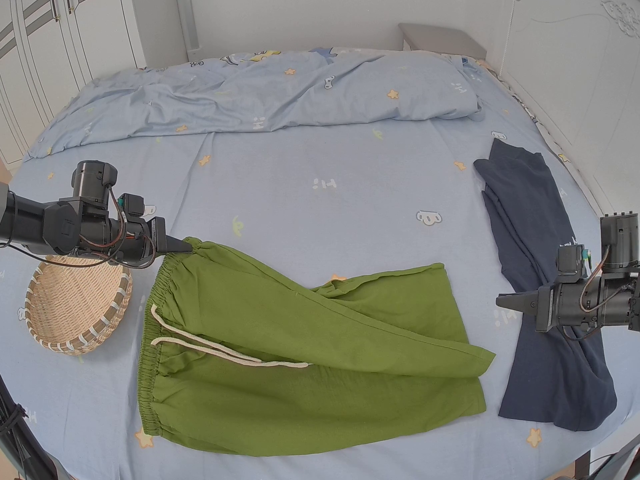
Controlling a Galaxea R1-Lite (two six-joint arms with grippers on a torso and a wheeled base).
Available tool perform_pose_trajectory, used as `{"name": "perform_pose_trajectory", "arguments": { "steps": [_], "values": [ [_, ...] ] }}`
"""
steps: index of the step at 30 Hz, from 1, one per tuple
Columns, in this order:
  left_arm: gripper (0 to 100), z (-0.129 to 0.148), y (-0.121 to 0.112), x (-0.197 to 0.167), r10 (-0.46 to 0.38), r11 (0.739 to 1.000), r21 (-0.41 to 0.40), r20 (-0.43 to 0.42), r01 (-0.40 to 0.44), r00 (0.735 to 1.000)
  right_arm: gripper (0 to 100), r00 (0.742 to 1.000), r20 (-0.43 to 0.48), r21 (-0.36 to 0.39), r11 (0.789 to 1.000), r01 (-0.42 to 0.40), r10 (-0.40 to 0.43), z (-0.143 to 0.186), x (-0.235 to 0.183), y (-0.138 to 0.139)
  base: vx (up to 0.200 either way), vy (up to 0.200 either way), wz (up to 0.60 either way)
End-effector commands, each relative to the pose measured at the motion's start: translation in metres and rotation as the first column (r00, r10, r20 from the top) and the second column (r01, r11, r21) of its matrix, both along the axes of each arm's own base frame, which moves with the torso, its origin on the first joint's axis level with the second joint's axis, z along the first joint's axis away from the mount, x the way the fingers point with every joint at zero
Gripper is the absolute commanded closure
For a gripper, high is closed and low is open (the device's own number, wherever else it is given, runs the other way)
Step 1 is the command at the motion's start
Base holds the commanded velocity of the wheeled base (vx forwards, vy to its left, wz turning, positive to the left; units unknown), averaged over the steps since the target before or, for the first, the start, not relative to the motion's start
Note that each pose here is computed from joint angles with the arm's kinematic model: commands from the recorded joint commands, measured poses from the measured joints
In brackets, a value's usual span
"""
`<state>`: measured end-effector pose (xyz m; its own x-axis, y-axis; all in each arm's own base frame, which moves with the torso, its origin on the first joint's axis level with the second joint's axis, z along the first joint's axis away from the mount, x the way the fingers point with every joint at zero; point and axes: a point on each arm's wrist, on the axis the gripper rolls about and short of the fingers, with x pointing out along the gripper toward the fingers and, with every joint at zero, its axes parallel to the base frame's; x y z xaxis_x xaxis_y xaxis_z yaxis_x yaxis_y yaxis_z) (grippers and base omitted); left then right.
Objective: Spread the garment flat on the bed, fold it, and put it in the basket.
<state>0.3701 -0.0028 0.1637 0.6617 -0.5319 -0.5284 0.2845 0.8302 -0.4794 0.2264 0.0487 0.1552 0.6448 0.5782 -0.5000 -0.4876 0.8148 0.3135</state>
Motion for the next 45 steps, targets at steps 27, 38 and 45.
{"name": "perform_pose_trajectory", "arguments": {
  "steps": [27, 38, 45],
  "values": [
    [100, -0.002, 0.002, 0.001, 0.006, 1.0, -0.001, -0.005, -0.006, 1.0, 0, 0.972, -0.234, 0.016, 1.0, -0.018, 0.021, -0.068, 0.001, -0.008, 0.0, 0.0, 0.0],
    [100, -0.002, 0.002, 0.001, 0.007, 1.0, 0.0, -0.003, -0.007, 1.0, 0, 0.967, -0.245, 0.013, 0.998, -0.064, 0.065, -0.085, 0.006, 0.003, 0.0, 0.0, 0.0],
    [100, -0.002, 0.002, 0.001, 0.007, 1.0, 0.0, -0.003, -0.007, 1.0, 0, 0.971, -0.229, 0.017, 0.997, -0.07, 0.072, -0.09, 0.007, 0.006, 0.0, 0.0, 0.0]
  ]
}}
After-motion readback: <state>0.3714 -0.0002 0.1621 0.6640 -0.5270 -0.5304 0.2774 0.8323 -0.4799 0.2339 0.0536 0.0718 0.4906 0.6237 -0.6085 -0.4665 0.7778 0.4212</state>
